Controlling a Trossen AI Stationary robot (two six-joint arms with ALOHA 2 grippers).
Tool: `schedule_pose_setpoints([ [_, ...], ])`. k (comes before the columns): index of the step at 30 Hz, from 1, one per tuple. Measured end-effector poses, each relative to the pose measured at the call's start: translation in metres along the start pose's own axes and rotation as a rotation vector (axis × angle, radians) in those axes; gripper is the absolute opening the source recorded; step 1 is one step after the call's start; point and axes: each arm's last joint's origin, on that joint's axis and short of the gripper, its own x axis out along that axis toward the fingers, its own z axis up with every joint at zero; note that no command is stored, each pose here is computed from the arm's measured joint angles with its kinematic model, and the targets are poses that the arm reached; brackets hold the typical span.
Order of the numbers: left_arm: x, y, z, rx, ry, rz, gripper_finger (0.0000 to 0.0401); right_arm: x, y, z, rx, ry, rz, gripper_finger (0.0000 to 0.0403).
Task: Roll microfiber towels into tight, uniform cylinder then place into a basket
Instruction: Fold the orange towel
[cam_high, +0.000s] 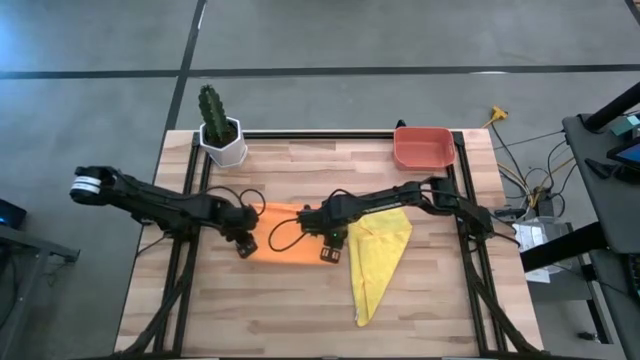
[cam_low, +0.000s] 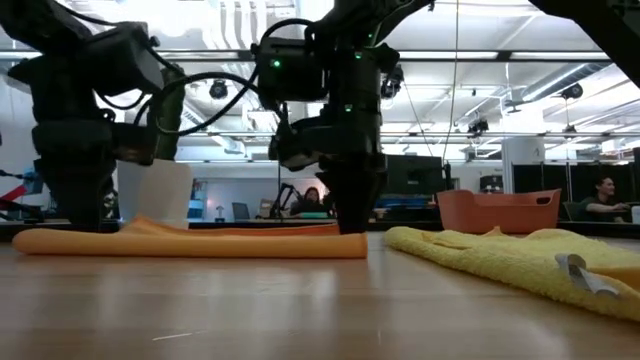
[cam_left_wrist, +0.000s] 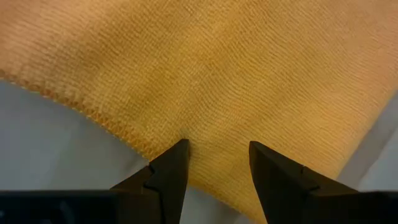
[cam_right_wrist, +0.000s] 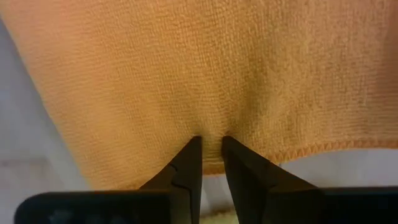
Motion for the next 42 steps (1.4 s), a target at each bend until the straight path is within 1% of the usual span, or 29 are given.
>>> schedule_pose_setpoints([
  [5, -0.005, -0.006, 0.004, -0.075, 0.029, -0.036, 0.0155, -0.010, -0.003, -0.007, -0.061, 0.037, -0.030, 0.0057],
  [11, -0.021, -0.014, 0.011, -0.152, 0.002, -0.079, 0.0155, -0.034, -0.007, -0.010, -0.101, -0.027, -0.075, 0.0056],
  [14, -0.032, -0.018, 0.016, -0.180, -0.032, -0.116, 0.0155, -0.047, -0.011, -0.016, -0.087, -0.063, -0.119, 0.0056],
  [16, -0.041, -0.022, 0.019, -0.209, -0.063, -0.147, 0.0155, -0.057, -0.015, -0.023, -0.063, -0.100, -0.136, 0.0056],
  [18, -0.049, -0.027, 0.022, -0.223, -0.101, -0.168, 0.0155, -0.065, -0.019, -0.032, -0.057, -0.155, -0.124, 0.0056],
  [21, -0.061, -0.035, 0.024, -0.201, -0.156, -0.190, 0.0155, -0.075, -0.025, -0.050, -0.057, -0.248, -0.100, 0.0056],
  [24, -0.071, -0.044, 0.025, -0.173, -0.207, -0.203, 0.0153, -0.082, -0.032, -0.075, -0.074, -0.317, -0.078, 0.0056],
  [27, -0.080, -0.054, 0.027, -0.163, -0.268, -0.204, 0.0140, -0.087, -0.038, -0.101, -0.062, -0.361, -0.063, 0.0056],
  [32, -0.092, -0.072, 0.032, -0.220, -0.372, -0.180, 0.0108, -0.090, -0.048, -0.143, 0.050, -0.364, -0.009, 0.0056],
  [35, -0.098, -0.084, 0.038, -0.219, -0.407, -0.177, 0.0086, -0.091, -0.052, -0.162, 0.058, -0.365, 0.060, 0.0056],
  [39, -0.103, -0.100, 0.051, -0.220, -0.417, -0.186, 0.0059, -0.099, -0.055, -0.175, 0.111, -0.396, 0.135, 0.0056],
  [42, -0.106, -0.112, 0.061, -0.221, -0.422, -0.192, 0.0034, -0.105, -0.056, -0.177, 0.082, -0.435, 0.140, 0.0056],
])
